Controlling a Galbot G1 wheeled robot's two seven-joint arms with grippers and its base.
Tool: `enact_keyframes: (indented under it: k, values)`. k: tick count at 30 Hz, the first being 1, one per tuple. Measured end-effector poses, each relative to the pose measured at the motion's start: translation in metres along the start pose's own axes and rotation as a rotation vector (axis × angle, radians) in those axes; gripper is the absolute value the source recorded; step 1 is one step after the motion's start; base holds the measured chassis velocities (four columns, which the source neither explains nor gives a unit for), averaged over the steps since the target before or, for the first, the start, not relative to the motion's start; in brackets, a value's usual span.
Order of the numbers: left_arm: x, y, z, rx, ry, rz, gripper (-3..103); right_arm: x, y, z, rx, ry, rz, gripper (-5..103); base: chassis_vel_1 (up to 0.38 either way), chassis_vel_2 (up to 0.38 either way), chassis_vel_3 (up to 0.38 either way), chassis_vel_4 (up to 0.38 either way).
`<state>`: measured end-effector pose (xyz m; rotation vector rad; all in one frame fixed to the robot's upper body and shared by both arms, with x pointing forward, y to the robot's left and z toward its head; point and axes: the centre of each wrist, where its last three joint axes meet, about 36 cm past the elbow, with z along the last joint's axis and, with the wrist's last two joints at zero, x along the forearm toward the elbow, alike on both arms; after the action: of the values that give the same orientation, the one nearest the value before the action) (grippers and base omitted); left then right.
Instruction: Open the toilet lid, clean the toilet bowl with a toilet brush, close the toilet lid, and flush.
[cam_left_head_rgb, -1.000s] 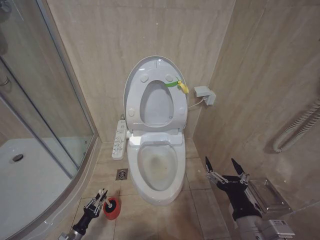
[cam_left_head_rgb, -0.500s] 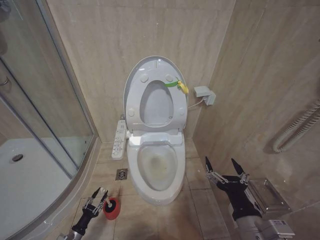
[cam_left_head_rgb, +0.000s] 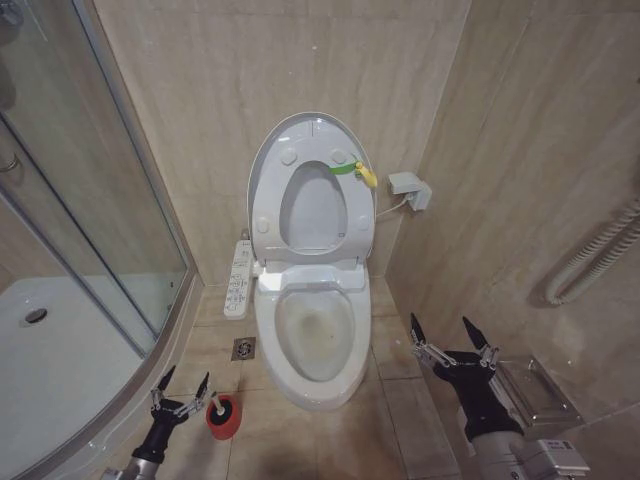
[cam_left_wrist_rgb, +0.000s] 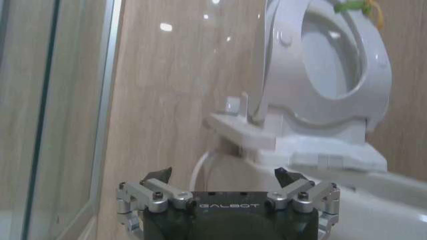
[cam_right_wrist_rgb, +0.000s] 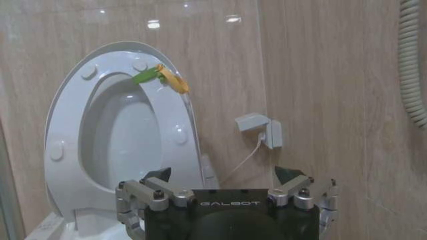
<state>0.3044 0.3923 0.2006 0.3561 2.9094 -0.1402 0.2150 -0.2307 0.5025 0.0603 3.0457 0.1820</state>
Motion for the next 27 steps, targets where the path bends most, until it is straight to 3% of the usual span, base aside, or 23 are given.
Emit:
enact_keyframes:
  k: [1,15,27]
  values:
    - [-0.001,-0.001,-0.004,-0.003,-0.009,-0.001,100,0.0,0.0,0.0,0.0,0.0,0.0,100,0.0,0.0,0.0,0.0]
    - [0.0,-0.001,-0.018,-0.029,-0.049,-0.025,100,0.0,0.0,0.0,0.0,0.0,0.0,100,0.0,0.0,0.0,0.0]
    - [-0.01,-0.003,-0.029,-0.039,-0.076,0.022,98,0.0,0.0,0.0,0.0,0.0,0.0,100,0.0,0.0,0.0,0.0]
